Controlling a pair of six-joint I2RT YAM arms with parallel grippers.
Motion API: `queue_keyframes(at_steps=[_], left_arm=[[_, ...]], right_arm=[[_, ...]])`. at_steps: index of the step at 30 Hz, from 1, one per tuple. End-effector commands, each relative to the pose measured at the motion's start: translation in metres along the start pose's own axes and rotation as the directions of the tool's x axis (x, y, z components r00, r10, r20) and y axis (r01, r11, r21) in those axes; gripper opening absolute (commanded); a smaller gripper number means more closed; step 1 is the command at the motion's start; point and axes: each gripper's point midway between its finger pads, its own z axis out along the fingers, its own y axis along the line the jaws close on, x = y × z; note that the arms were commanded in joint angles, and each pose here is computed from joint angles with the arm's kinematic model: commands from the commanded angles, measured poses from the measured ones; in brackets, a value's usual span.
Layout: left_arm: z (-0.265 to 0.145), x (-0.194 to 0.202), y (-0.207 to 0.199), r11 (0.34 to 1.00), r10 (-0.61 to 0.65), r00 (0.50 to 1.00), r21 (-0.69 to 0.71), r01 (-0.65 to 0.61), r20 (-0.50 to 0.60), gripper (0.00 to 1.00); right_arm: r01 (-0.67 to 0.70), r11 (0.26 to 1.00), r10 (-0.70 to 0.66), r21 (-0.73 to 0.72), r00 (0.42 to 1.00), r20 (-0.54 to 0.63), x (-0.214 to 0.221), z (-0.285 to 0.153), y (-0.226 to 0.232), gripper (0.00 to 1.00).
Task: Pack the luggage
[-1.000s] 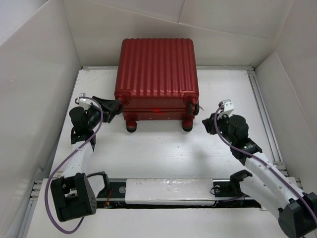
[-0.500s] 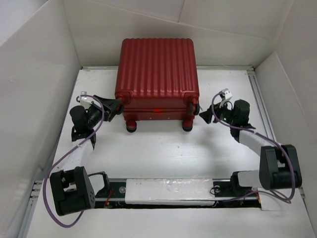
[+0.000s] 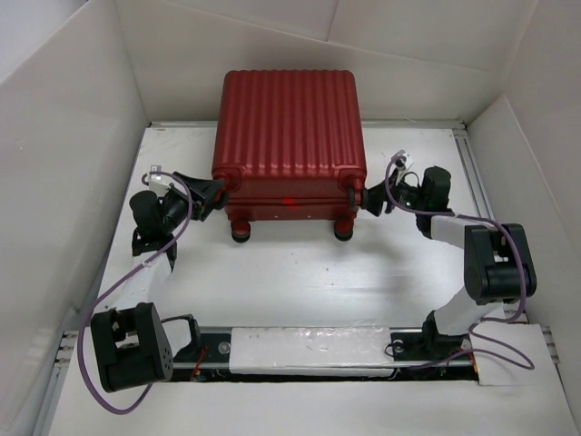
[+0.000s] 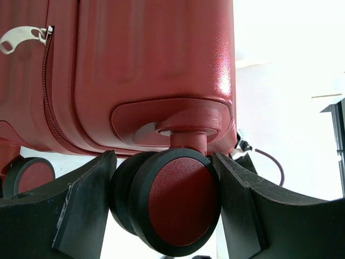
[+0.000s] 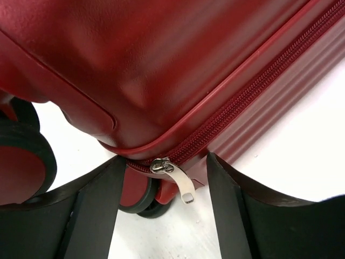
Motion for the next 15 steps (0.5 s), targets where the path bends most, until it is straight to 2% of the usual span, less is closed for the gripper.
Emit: queue_keyframes(at_steps=[1, 3, 7, 8, 9, 14, 15], left_arm=[[-0.008, -0.001, -0.07, 0.973, 0.127, 0.992, 0.198, -0.122, -0.013, 0.0], [-0.009, 0.001, -0.071, 0.973, 0.117, 0.993, 0.201, -0.11, -0.027, 0.0], [-0.016, 0.002, -0.086, 0.963, 0.139, 0.99, 0.234, -0.13, -0.021, 0.0], [-0.016, 0.002, -0.086, 0.963, 0.139, 0.99, 0.234, -0.13, -0.021, 0.0], [-0.016, 0.002, -0.086, 0.963, 0.139, 0.99, 0.234, -0.13, -0.021, 0.0], [-0.015, 0.007, -0.083, 0.964, 0.143, 0.989, 0.233, -0.132, -0.032, 0.0], [-0.014, 0.008, -0.084, 0.964, 0.142, 0.989, 0.233, -0.131, -0.032, 0.0]], right_arm=[[0.094, 0.995, -0.092, -0.027, 0.992, 0.084, -0.015, 0.001, 0.003, 0.65], [0.054, 0.998, -0.05, -0.039, 0.994, 0.102, -0.009, -0.001, 0.004, 0.65], [0.009, 0.993, 0.006, -0.121, 0.992, 0.126, -0.003, -0.003, 0.01, 0.51], [0.019, 0.993, -0.002, -0.116, 0.989, 0.148, -0.005, -0.006, 0.008, 0.43], [0.018, 0.993, 0.001, -0.118, 0.988, 0.155, -0.007, -0.006, 0.009, 0.38], [-0.007, 0.995, 0.022, -0.096, 0.989, 0.149, 0.001, -0.012, 0.013, 0.28], [-0.006, 0.996, 0.02, -0.085, 0.988, 0.155, 0.0, -0.013, 0.014, 0.19]])
